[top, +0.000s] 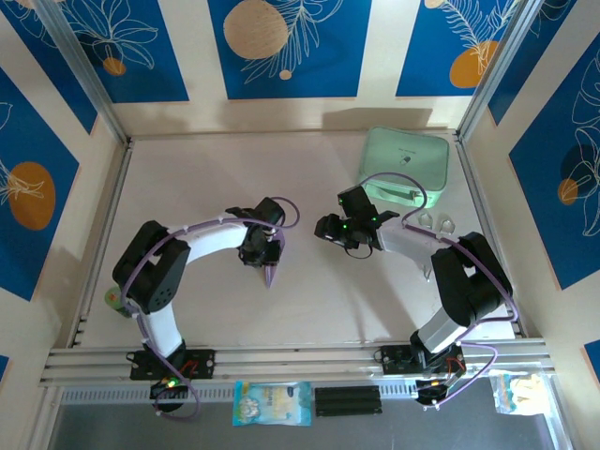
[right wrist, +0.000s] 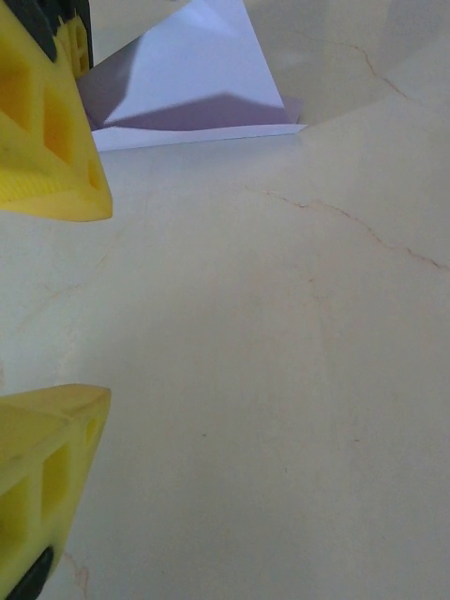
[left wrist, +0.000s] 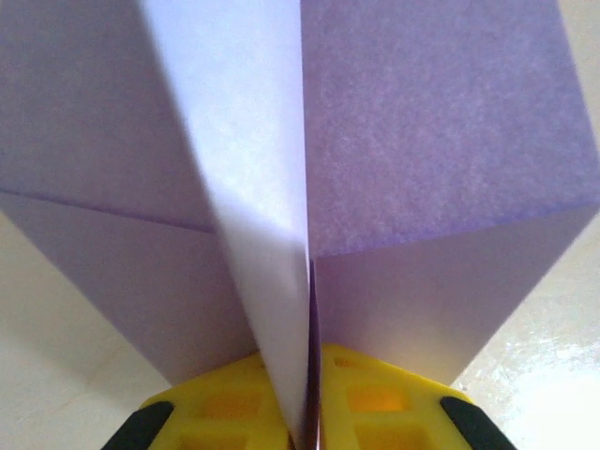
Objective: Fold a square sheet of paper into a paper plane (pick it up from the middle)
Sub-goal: Move the paper plane to the top-center of the table, then reset both arms
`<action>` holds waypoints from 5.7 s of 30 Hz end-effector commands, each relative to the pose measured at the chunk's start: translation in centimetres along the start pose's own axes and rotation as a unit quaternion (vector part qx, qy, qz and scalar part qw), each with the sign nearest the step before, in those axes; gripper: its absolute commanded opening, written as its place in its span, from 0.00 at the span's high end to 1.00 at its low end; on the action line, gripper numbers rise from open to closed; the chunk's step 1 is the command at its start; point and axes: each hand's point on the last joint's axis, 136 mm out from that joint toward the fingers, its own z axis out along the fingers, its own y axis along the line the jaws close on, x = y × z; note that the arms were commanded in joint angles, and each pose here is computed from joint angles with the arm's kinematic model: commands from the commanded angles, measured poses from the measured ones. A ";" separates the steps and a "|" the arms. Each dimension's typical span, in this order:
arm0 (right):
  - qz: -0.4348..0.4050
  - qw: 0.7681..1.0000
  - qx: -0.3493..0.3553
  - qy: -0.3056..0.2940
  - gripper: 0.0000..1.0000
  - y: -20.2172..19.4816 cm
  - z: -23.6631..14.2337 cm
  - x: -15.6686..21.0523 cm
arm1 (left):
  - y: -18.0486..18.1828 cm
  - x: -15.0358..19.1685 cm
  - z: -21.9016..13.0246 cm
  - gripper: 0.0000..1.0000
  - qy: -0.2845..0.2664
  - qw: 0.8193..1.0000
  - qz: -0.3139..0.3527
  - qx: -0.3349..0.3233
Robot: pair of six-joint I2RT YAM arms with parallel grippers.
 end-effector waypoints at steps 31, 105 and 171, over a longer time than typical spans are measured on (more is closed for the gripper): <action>-0.011 0.998 0.025 -0.063 0.26 -2.1 -3.7 -1.9 | -0.9 -12.1 -2.4 0.99 -0.094 0.994 0.030 -0.041; 0.016 0.999 0.010 -0.040 0.26 -2.5 -3.2 -1.3 | 0.8 -18.8 -3.7 0.46 -0.150 0.982 -0.074 -0.089; -0.220 0.902 0.081 -0.362 0.01 -14.6 -8.0 -12.5 | 21.0 -11.4 -10.3 0.00 -0.531 0.837 0.054 -0.122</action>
